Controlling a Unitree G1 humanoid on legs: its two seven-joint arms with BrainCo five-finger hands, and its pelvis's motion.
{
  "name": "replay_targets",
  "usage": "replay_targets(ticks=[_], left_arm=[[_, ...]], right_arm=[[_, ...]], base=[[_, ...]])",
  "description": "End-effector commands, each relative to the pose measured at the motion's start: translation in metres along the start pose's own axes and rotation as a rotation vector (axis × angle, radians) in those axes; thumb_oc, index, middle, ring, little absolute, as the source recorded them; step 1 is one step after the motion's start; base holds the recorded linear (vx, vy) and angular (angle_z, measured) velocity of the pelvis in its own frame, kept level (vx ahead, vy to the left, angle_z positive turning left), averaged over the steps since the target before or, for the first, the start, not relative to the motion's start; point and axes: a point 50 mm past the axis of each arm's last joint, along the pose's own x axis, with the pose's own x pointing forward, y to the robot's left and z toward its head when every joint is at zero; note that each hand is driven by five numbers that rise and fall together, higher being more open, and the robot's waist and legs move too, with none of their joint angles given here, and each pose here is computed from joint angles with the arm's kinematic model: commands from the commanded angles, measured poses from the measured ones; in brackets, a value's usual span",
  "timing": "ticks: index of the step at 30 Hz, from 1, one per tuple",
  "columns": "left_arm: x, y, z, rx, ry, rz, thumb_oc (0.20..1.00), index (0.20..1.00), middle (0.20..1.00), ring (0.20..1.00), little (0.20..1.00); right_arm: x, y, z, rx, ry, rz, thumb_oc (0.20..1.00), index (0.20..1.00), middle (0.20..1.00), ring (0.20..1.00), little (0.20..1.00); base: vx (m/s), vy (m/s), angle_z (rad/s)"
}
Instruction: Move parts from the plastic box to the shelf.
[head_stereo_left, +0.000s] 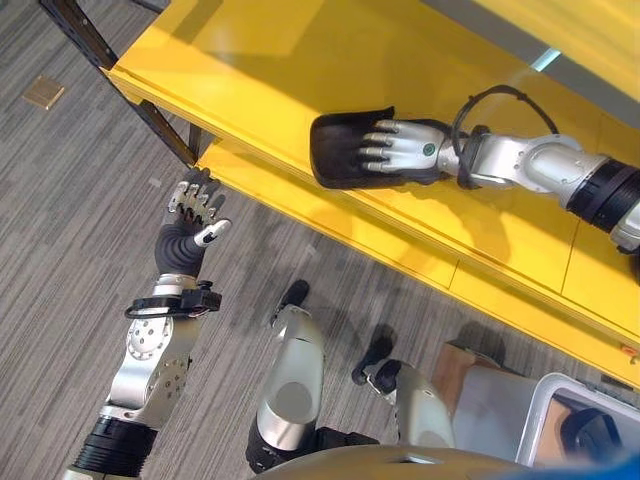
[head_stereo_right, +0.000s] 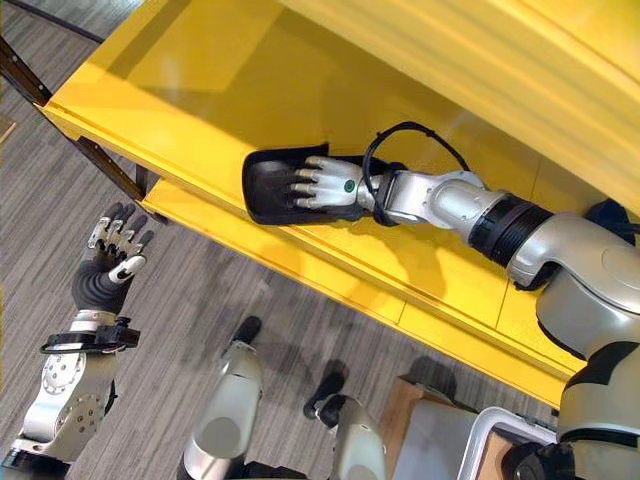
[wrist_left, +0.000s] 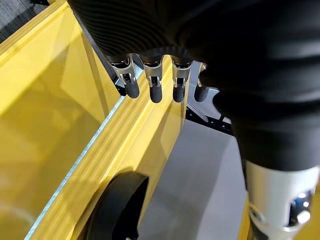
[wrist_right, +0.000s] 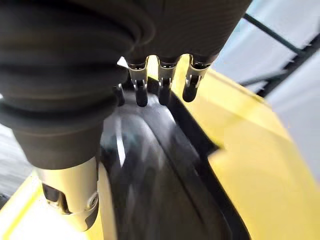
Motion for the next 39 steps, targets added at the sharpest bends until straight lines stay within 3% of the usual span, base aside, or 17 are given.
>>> replay_targets(ticks=[1, 14, 18, 20, 24, 27, 34, 39], left_arm=[[0.002, 0.001, 0.014, 0.008, -0.077, -0.013, 1.000, 1.000, 1.000, 1.000, 1.000], [-0.001, -0.001, 0.008, -0.029, -0.067, -0.007, 1.000, 1.000, 1.000, 1.000, 1.000], [-0.005, 0.000, 0.004, -0.051, -0.066, 0.034, 1.000, 1.000, 1.000, 1.000, 1.000], [-0.007, 0.001, 0.002, -0.059, -0.073, 0.063, 1.000, 1.000, 1.000, 1.000, 1.000], [-0.008, 0.000, -0.001, -0.076, -0.078, 0.082, 1.000, 1.000, 1.000, 1.000, 1.000], [-0.013, -0.001, -0.006, -0.094, -0.074, 0.101, 1.000, 1.000, 1.000, 1.000, 1.000], [-0.013, 0.001, -0.010, -0.135, -0.066, 0.144, 1.000, 1.000, 1.000, 1.000, 1.000], [-0.012, 0.000, -0.012, -0.155, -0.049, 0.163, 1.000, 1.000, 1.000, 1.000, 1.000]], right_arm=[[-0.011, -0.015, -0.021, -0.076, 0.051, -0.034, 1.000, 1.000, 1.000, 1.000, 1.000], [-0.062, 0.038, -0.041, -0.092, 0.205, 0.105, 1.000, 1.000, 1.000, 1.000, 1.000], [-0.072, 0.026, -0.046, -0.092, 0.229, 0.033, 1.000, 1.000, 1.000, 1.000, 1.000], [-0.078, 0.008, -0.043, -0.019, 0.258, -0.093, 1.000, 1.000, 1.000, 1.000, 1.000], [-0.089, -0.011, -0.036, 0.198, 0.335, -0.286, 1.000, 1.000, 1.000, 1.000, 1.000], [-0.096, -0.019, -0.023, 0.695, 0.485, -0.702, 1.000, 1.000, 1.000, 1.000, 1.000], [-0.073, -0.037, 0.007, 1.288, 0.398, -1.136, 1.000, 1.000, 1.000, 1.000, 1.000], [-0.053, -0.049, 0.020, 1.620, 0.304, -1.327, 1.000, 1.000, 1.000, 1.000, 1.000]], base=[[0.00, 0.000, 0.00], [0.00, -0.002, -0.01], [0.00, 0.007, -0.11], [-0.01, 0.025, -0.08], [-0.02, 0.015, -0.07], [-0.02, 0.009, -0.19], [-0.01, -0.003, -0.08], [0.00, 0.000, 0.00]])
